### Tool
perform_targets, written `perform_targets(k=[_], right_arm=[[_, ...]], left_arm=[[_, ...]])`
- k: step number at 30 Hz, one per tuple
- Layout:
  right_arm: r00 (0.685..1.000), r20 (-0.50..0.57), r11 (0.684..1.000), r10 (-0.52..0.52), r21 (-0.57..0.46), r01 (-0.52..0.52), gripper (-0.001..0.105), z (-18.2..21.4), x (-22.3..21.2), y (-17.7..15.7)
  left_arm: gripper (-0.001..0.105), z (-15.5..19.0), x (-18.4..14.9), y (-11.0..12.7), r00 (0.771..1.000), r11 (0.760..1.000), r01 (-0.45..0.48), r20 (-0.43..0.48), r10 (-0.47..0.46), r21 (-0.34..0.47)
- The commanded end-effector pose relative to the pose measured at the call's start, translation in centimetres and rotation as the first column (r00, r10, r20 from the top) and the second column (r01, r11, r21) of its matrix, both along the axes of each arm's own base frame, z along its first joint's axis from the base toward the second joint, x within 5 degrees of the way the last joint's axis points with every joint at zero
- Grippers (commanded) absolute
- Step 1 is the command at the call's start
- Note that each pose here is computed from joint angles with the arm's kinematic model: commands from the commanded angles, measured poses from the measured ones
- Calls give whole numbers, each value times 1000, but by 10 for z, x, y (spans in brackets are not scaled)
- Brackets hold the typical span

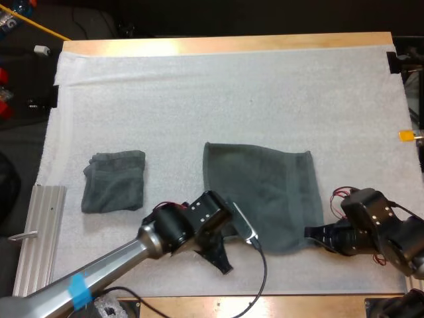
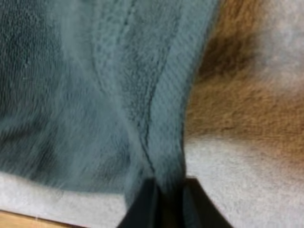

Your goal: Pick towel from pile, fold and stack

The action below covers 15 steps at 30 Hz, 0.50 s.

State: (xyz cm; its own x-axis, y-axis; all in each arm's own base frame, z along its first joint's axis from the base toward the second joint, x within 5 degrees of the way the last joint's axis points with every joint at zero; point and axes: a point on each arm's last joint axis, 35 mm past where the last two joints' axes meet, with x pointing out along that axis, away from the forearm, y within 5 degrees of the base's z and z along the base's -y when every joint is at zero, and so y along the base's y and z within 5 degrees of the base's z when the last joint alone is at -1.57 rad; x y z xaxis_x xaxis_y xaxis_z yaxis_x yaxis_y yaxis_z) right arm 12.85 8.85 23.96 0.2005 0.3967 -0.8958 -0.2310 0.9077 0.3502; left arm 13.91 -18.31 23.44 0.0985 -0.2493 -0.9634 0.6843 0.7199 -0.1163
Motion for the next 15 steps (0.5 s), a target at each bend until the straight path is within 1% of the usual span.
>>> perform_targets(k=[1, 3, 5, 10, 13, 15], right_arm=[[1000, 5, 1000, 3, 14, -3, 0, 7, -3, -1], [1000, -1, 1000, 1, 12, -1, 0, 11, -8, -4], [1000, -10, 1000, -6, 10, 7, 0, 13, -11, -6], [998, -26, 998, -63, 22, 63, 0, 10, -6, -4], [994, -21, 993, -107, 54, 108, 0, 6, 6, 4], [989, -26, 987, -142, 72, 144, 0, 1, 17, 11]], left_arm=[[0, 6, -6, 5, 1000, 1000, 9, -20, -9, 10], [0, 12, -10, 11, 1000, 1000, 13, -20, -13, 11], [0, 16, -12, 12, 999, 999, 41, -3, -41, 2], [0, 15, -5, 4, 992, 993, 110, 61, -107, -40], [0, 7, 8, -3, 993, 994, 87, 83, -82, -63], [0, 1, 20, -2, 996, 996, 49, 71, -44, -76]])
